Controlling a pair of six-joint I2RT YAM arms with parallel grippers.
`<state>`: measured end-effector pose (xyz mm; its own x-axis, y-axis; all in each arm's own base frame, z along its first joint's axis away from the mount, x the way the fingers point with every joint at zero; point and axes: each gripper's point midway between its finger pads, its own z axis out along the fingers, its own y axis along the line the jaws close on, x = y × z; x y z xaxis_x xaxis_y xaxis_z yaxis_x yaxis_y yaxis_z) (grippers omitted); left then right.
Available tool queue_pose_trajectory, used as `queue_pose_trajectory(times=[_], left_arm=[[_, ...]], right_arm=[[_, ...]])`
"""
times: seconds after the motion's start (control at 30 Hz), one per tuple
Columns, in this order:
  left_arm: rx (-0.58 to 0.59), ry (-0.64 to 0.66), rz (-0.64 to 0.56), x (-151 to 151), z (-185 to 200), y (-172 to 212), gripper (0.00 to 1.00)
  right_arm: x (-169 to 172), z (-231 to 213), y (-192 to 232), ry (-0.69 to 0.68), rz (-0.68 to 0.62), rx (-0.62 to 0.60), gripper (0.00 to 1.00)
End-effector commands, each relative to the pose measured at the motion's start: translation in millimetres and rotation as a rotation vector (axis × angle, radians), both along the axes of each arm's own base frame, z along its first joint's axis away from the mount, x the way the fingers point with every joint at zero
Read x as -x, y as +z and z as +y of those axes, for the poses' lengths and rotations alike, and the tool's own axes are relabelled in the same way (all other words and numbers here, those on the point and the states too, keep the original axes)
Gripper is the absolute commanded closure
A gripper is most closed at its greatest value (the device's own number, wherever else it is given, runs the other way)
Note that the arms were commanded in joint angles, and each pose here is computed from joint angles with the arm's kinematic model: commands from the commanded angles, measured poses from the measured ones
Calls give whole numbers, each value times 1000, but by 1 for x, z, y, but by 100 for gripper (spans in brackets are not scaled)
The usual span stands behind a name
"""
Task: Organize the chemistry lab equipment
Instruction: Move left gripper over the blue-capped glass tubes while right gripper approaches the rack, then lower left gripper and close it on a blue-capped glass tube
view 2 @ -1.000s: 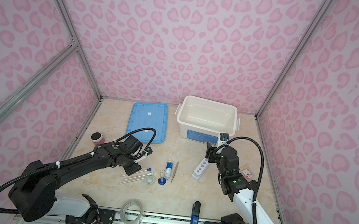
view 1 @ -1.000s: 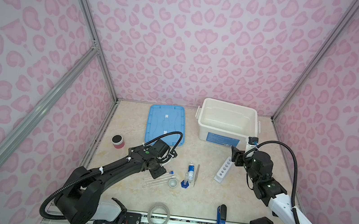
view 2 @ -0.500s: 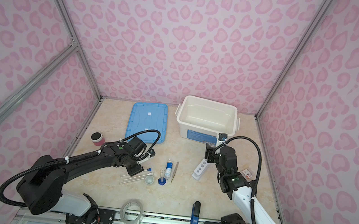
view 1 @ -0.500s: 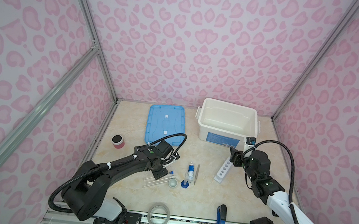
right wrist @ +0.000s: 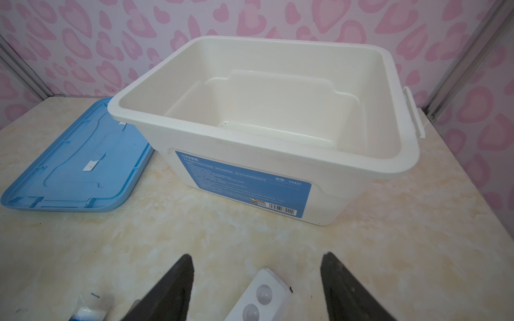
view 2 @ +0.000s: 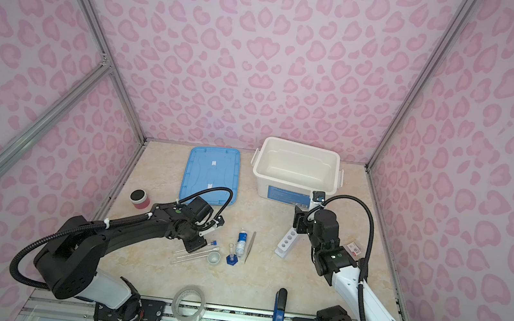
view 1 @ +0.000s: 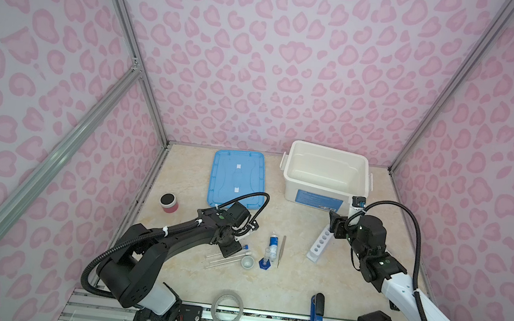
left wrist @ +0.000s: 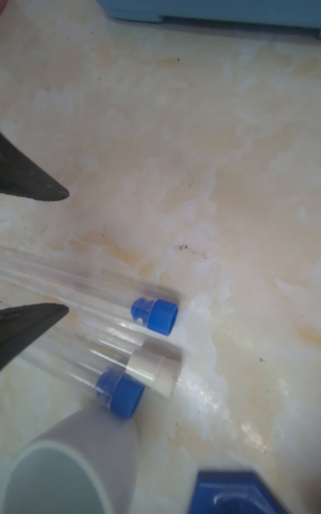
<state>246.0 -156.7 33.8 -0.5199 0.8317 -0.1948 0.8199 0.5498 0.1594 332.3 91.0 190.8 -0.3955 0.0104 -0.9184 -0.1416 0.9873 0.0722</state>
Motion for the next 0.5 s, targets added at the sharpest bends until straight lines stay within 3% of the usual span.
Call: queue_pose_trajectory(times=[0.0, 0.27, 0.47], left_arm=[[5, -5, 0, -4, -4, -2, 40], [-13, -6, 19, -4, -3, -9, 44], [-26, -7, 32, -5, -3, -14, 54]], right_arm=[[-2, 0, 0, -6, -9, -6, 27], [-2, -1, -1, -11, -8, -1, 27], [-2, -2, -2, -17, -7, 1, 28]])
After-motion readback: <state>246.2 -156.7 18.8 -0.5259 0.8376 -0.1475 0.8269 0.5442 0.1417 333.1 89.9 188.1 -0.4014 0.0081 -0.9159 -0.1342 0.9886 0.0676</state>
